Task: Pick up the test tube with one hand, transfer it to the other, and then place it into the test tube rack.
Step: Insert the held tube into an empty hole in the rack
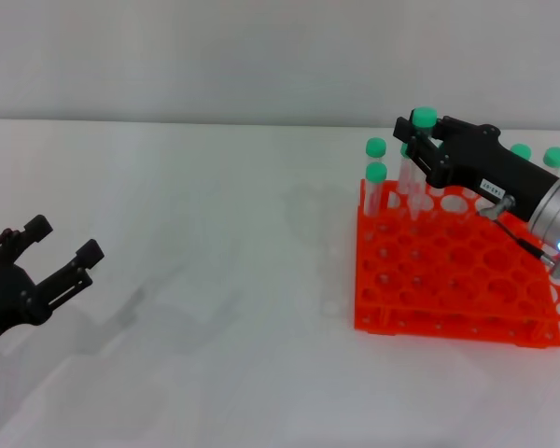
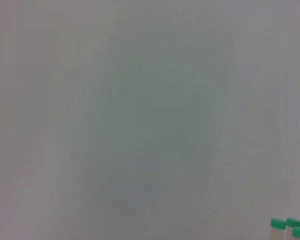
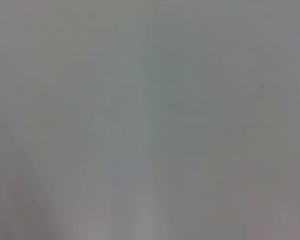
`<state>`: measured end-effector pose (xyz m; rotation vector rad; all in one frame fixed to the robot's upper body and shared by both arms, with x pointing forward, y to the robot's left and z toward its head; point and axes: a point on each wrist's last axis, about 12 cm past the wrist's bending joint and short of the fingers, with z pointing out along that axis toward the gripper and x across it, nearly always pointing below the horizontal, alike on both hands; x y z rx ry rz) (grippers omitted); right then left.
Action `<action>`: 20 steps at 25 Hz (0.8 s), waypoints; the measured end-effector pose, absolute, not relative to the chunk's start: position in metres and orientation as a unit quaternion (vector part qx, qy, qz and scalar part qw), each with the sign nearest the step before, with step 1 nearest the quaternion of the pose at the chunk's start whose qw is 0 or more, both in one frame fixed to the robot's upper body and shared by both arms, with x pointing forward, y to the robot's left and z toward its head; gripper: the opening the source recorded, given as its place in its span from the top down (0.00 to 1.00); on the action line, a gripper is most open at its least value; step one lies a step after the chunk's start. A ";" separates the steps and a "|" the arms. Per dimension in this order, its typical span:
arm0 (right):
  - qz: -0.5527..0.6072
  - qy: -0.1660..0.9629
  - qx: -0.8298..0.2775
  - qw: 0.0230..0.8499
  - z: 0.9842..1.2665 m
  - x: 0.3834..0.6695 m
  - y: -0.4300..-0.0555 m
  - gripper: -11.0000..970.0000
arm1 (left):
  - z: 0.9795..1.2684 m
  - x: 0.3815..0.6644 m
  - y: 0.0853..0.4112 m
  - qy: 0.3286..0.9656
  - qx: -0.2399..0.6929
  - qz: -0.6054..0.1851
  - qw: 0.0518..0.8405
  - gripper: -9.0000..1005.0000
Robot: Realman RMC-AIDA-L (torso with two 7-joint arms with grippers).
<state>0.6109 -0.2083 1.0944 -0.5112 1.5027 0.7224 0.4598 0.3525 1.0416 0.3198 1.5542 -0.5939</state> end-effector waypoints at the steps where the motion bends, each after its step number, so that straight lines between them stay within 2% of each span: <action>1: 0.318 0.659 -0.225 0.643 1.095 0.611 -0.207 0.76 | 1.042 0.460 0.353 0.688 0.141 -0.262 0.662 0.11; 20: 0.301 0.677 -0.225 0.633 1.099 0.626 -0.192 0.75 | 1.033 0.448 0.348 0.681 0.127 -0.257 0.674 0.11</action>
